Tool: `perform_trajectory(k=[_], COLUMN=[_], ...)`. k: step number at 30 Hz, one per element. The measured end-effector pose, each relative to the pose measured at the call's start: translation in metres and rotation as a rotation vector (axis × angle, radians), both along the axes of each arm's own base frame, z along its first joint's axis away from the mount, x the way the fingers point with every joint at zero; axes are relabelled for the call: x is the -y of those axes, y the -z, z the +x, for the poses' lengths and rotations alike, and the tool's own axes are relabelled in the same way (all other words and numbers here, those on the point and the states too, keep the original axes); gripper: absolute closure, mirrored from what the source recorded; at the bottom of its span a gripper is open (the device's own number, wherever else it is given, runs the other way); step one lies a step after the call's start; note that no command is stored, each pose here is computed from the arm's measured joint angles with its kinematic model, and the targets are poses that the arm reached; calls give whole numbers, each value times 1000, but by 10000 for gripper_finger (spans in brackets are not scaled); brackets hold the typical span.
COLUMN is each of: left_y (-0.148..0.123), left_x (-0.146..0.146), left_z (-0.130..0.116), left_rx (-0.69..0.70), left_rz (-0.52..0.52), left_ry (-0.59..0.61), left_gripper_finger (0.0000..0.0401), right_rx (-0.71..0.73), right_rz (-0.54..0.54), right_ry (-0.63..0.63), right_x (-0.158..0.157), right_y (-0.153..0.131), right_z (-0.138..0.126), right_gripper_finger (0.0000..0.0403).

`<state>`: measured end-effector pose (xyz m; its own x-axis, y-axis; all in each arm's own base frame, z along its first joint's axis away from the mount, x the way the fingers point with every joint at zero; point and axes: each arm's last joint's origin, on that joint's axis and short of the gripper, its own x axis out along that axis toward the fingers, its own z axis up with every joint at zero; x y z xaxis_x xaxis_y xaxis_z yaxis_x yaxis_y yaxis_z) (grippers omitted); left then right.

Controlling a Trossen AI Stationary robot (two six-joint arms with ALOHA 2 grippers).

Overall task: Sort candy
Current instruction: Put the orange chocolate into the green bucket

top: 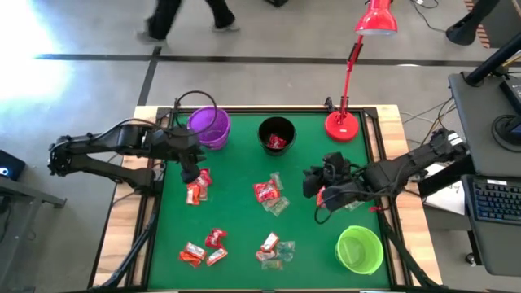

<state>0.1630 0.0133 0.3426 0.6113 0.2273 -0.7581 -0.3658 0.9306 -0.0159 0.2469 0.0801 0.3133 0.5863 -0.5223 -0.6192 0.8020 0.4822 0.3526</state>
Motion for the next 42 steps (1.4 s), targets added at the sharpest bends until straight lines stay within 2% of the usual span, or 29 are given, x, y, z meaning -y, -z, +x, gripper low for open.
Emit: perform_trajectory(k=[8,11,15,17,28,33,42], left_y=[5,6,6,6,6,6,6], left_x=[0,1,1,1,1,1,1], left_z=[-10,-12,-12,-13,-12,-12,-12], left_rx=[6,5,8,6,1,2,2], left_rz=[5,5,9,14,25,25,25], left_ry=[6,7,11,17,31,31,31], left_gripper_finger=[324,324,324,324,324,324,324], right_rx=[-386,-471,-516,-552,-575,-623,-629], right_rz=[-15,-5,154,200,235,297,378], right_ry=[125,169,217,216,263,278,266], right_x=[10,12,16,17,23,24,22], right_y=[-6,-2,4,8,16,40,89], right_z=[14,21,27,28,26,24,21], right_gripper_finger=[250,250,250,250,250,250,250])
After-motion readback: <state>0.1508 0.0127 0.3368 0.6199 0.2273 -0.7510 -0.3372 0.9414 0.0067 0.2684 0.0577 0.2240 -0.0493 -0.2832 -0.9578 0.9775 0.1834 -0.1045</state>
